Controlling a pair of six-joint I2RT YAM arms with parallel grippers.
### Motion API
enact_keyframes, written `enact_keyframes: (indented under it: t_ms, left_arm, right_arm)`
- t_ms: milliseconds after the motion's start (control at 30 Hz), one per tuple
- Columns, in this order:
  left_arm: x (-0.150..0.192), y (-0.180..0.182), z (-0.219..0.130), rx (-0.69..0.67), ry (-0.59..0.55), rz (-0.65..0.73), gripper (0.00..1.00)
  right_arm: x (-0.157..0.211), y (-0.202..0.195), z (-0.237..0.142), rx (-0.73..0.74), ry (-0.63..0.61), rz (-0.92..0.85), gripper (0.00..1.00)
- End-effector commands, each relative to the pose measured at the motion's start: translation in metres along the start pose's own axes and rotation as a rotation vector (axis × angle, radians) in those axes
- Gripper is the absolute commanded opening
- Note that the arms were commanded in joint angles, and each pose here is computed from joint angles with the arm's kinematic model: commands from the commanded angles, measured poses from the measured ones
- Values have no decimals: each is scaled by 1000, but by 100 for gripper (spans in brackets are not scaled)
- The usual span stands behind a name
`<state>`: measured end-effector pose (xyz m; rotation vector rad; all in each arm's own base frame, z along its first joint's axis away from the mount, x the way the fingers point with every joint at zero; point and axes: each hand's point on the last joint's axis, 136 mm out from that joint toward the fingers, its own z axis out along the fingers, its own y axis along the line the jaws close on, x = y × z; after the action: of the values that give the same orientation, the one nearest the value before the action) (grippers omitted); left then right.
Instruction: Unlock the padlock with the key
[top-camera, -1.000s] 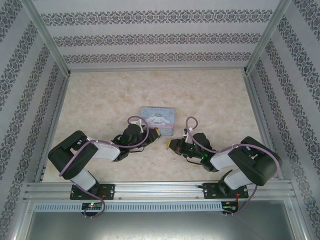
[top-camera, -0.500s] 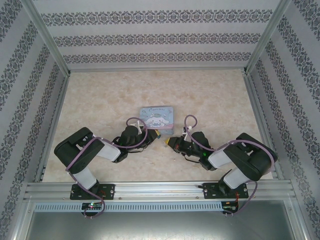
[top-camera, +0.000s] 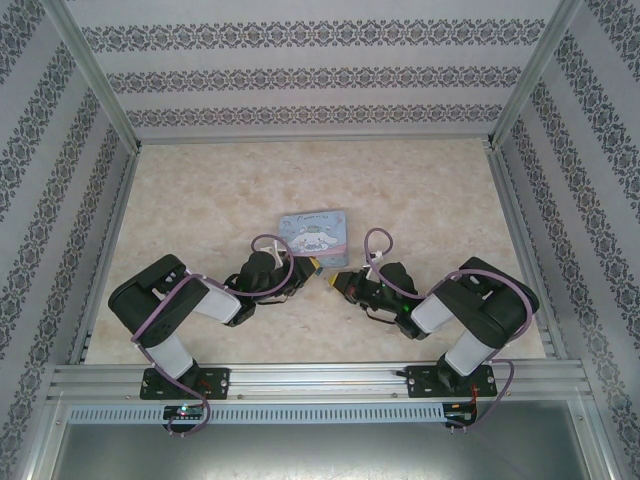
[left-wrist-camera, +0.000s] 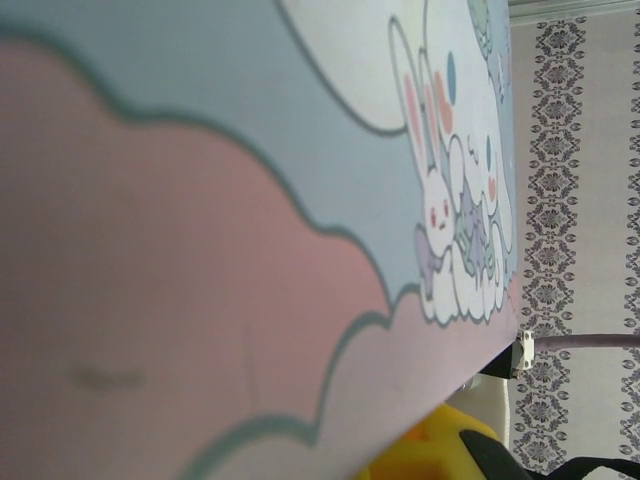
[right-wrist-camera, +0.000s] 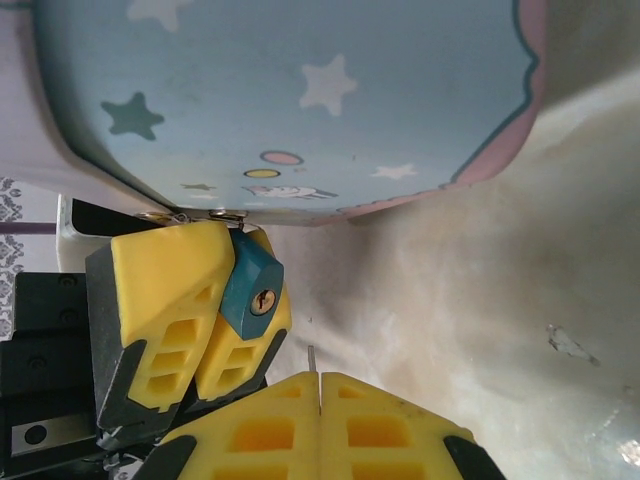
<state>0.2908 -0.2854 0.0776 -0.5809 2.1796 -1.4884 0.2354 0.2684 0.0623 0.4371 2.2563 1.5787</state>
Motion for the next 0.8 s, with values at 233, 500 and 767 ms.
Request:
enact_keyframes:
  t_ms: [233,500,767]
  left_arm:
    - [-5,-14,-4,67,-20,9,0]
    - [-5,-13,-6,62,-19,14,0]
    - [-5,-13,-5,61,-20,15,0]
  right_arm:
    - [-6,21,10,-75,-21,-9,0]
    - [-9,24,13,-84,-24,-5,0]
    - [-9,28,15,-100,-22,-2,0]
